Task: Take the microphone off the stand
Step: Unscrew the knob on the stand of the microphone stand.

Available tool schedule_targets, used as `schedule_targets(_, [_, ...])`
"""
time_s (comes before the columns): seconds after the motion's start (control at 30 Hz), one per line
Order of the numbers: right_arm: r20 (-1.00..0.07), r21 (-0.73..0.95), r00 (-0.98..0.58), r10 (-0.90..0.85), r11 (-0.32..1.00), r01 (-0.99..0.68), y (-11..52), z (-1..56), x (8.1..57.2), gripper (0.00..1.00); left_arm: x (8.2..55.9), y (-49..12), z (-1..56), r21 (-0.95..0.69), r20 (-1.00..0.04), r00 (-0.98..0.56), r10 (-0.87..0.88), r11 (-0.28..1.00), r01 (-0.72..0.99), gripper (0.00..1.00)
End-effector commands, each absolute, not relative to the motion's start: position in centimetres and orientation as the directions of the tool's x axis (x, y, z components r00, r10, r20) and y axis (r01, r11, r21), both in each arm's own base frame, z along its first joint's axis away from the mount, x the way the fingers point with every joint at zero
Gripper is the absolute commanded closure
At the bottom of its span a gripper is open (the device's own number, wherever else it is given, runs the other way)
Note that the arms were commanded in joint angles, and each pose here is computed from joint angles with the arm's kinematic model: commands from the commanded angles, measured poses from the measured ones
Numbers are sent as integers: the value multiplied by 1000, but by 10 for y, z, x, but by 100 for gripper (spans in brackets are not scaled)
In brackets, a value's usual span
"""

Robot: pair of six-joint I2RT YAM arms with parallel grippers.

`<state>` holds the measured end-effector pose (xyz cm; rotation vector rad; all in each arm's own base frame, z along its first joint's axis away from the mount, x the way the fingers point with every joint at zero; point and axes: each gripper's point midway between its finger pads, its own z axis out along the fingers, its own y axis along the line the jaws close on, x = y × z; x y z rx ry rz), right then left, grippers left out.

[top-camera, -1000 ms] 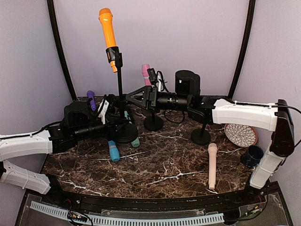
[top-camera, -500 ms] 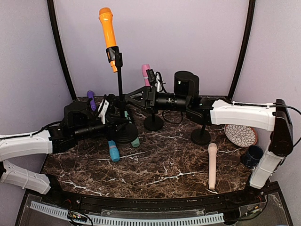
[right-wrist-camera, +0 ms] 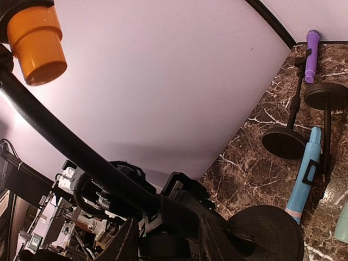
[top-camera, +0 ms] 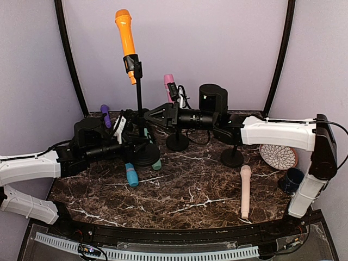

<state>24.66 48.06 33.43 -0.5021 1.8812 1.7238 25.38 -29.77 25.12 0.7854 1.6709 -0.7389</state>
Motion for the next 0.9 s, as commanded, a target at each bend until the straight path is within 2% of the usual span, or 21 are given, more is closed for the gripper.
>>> schedule_targets(0.0, [-634, 774, -766, 107, 93, -627, 482, 345, 245, 64, 249, -296, 313, -25, -1000, -23, -10, 566, 824, 100])
schedule_targets(0.27, [-662, 750, -739, 128, 114, -652, 475, 350, 246, 71, 251, -295, 312, -24, -1000, -26, -5, 577, 817, 100])
schedule_targets(0.47, [-740, 672, -662, 117, 151, -725, 472, 355, 247, 72, 248, -298, 313, -26, -1000, -27, -6, 557, 830, 100])
schedule_targets(0.63, [-837, 545, -545, 58, 185, -818, 470, 357, 244, 74, 242, -307, 311, -38, -999, -44, 0, 506, 862, 100])
schedule_targets(0.87, [-956, 270, -286, -60, 187, -945, 465, 363, 225, 74, 233, -318, 313, -64, -998, -68, -6, 430, 901, 100])
